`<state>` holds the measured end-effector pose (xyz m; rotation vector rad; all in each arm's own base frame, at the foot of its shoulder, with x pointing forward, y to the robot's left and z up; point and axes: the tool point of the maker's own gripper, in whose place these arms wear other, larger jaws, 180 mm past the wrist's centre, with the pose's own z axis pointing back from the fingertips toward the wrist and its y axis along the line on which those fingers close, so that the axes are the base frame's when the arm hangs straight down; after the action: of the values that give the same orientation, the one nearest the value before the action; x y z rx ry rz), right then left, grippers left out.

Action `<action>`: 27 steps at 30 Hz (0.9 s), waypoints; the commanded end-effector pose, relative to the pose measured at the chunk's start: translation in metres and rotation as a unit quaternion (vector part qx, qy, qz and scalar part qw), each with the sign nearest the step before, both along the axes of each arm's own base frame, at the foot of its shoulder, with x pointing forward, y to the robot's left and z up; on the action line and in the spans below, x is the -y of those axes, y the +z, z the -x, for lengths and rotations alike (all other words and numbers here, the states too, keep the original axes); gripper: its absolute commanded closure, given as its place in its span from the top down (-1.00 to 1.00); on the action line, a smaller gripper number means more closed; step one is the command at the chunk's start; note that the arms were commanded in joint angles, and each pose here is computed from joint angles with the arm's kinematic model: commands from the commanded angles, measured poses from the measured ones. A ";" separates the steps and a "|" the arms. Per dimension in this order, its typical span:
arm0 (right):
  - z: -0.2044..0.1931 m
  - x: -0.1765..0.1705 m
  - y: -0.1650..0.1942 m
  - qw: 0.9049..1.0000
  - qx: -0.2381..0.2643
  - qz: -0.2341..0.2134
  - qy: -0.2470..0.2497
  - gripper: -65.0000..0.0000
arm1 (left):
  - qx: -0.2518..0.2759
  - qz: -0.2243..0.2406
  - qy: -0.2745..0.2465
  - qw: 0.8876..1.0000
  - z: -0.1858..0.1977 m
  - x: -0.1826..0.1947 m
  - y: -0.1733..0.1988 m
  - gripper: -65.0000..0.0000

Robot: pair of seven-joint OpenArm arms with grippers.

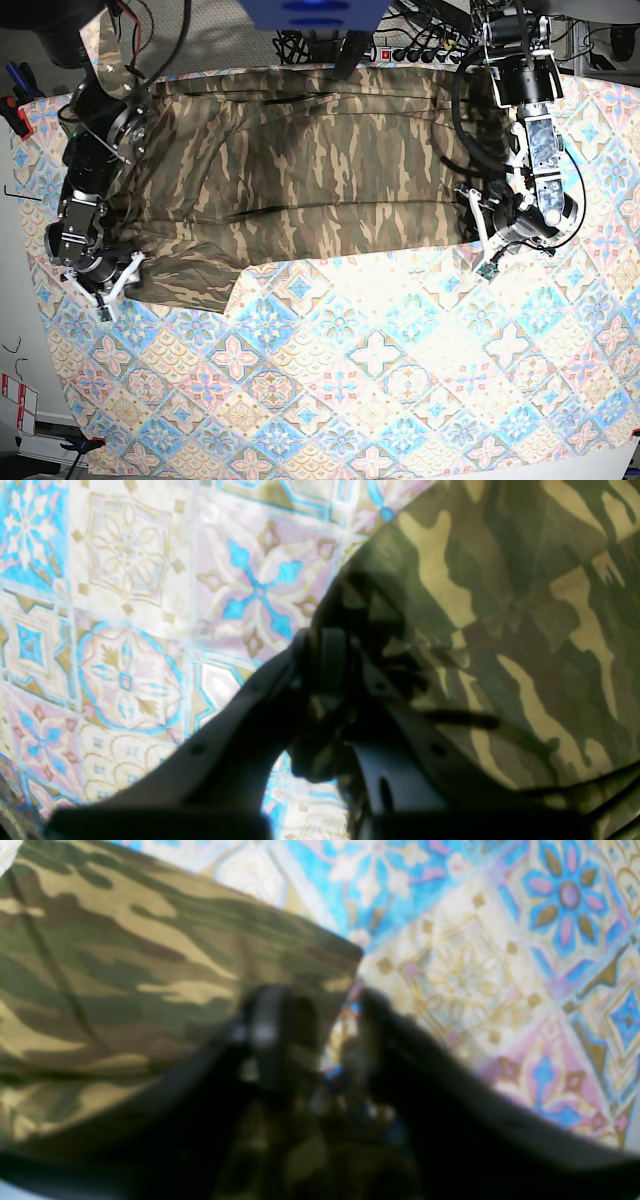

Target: Fold the T-shirt properly

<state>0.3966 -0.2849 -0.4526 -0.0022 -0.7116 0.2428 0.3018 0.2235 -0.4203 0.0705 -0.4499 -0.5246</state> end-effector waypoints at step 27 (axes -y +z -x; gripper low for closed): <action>0.004 -0.017 -0.024 0.988 0.009 -0.150 -0.045 0.36 | 0.023 -0.009 0.002 1.000 -0.011 -0.009 0.014 -0.91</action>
<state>0.3945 -0.2637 -0.4758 0.2663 -0.7993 0.0233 0.3003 0.2280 -0.4201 0.0783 -0.4440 -0.5259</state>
